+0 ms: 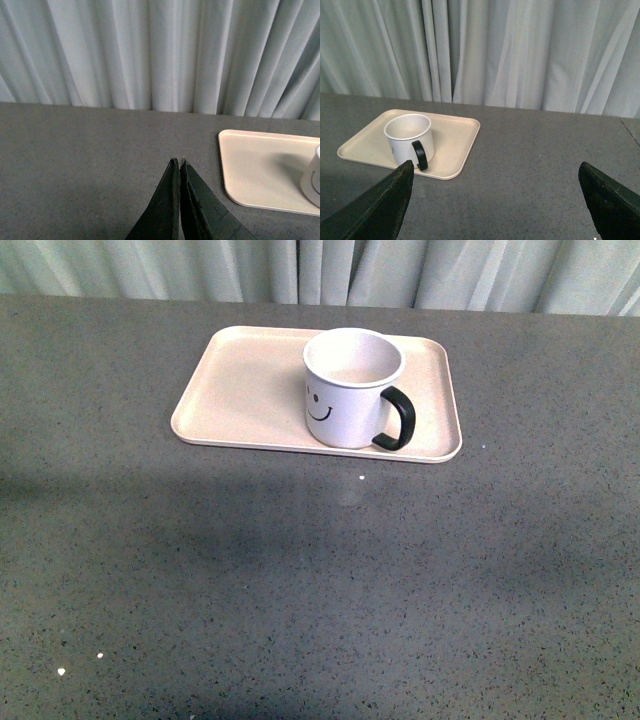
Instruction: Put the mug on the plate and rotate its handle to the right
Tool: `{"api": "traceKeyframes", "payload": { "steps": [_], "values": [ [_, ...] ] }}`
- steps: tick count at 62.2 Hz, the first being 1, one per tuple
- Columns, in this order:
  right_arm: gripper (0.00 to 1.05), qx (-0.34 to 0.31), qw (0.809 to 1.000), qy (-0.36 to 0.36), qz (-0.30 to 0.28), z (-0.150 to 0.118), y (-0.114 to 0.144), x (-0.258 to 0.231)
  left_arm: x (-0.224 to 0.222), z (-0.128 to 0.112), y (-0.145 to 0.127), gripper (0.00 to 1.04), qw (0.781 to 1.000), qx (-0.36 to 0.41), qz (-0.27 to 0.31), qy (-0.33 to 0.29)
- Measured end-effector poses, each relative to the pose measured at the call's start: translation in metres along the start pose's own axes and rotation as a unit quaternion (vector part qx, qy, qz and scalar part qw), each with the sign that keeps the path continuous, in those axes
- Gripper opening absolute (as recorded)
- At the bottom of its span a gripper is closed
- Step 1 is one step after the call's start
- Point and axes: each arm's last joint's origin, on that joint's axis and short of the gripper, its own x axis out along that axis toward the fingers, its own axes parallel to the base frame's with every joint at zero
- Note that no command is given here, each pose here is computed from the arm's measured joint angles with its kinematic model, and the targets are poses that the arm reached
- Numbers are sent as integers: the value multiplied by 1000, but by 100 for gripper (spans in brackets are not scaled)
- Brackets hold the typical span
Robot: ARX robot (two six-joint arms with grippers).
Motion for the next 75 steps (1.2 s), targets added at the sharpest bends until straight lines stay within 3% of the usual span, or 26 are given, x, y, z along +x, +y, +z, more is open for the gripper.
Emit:
{"api": "traceKeyframes", "payload": {
  "steps": [8, 75],
  "values": [
    [96, 0, 1000, 0, 0, 0, 0, 0, -9, -8, 0, 1, 1000, 0, 1, 12],
    [96, 0, 1000, 0, 0, 0, 0, 0, -51, 1, 0, 1, 1000, 0, 1, -4]
  ]
}}
